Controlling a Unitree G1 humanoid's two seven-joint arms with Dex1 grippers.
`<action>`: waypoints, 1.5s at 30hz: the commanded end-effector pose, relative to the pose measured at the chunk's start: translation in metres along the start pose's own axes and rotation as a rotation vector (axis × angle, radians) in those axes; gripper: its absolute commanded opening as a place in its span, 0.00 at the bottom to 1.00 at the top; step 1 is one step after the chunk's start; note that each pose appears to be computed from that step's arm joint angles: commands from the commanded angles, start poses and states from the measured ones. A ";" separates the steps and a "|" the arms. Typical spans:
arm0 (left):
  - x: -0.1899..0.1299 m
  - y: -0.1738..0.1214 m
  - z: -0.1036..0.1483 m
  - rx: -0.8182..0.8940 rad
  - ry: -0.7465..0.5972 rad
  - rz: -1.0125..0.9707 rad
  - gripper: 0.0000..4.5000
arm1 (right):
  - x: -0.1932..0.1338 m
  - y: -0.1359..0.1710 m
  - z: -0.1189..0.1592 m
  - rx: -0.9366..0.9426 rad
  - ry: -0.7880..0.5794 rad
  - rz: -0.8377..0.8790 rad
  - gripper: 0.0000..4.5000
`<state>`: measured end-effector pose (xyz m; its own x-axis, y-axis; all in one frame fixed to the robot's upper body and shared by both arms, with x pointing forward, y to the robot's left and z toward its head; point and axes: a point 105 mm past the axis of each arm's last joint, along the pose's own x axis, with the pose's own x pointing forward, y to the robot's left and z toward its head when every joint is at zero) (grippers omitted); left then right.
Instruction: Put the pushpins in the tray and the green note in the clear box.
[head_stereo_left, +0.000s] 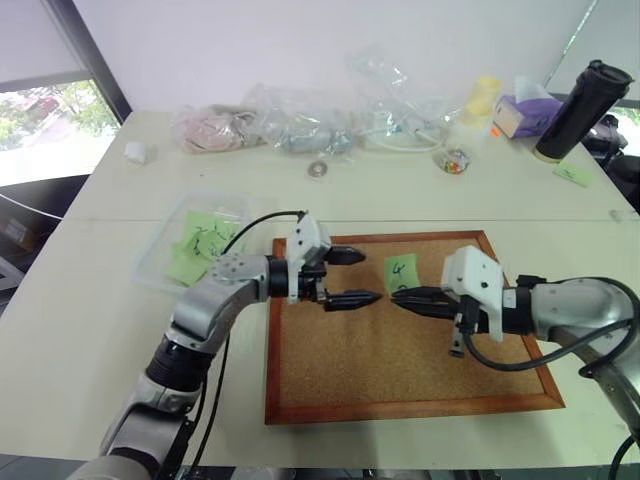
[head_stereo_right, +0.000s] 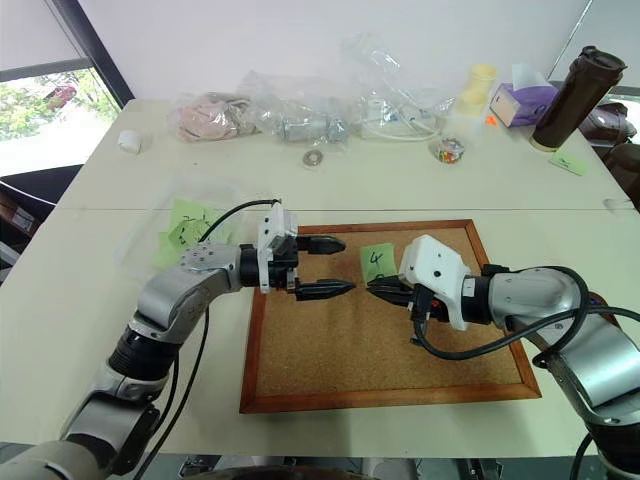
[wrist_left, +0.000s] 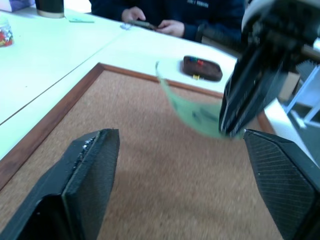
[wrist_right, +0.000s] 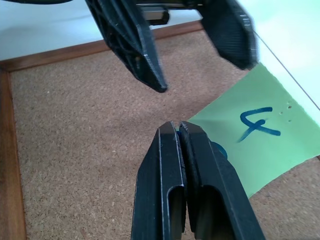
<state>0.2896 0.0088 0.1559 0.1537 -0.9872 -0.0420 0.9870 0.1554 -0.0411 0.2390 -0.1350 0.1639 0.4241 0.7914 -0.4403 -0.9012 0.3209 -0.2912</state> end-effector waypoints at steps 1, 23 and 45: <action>0.006 0.001 0.013 -0.017 -0.061 0.004 0.98 | 0.000 0.002 0.014 -0.098 -0.014 0.006 0.00; 0.019 0.000 0.005 -0.060 -0.090 -0.011 0.00 | 0.002 0.004 0.026 -0.192 -0.001 0.012 0.00; 0.003 0.011 -0.026 0.070 0.021 0.062 0.00 | -0.145 -0.074 -0.039 0.347 -0.094 -0.665 0.00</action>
<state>0.3026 0.0104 0.1177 0.2210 -0.9705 -0.0969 0.9748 0.2228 -0.0084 0.2510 -0.2689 0.2119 0.8448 0.4838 -0.2284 -0.5260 0.8292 -0.1890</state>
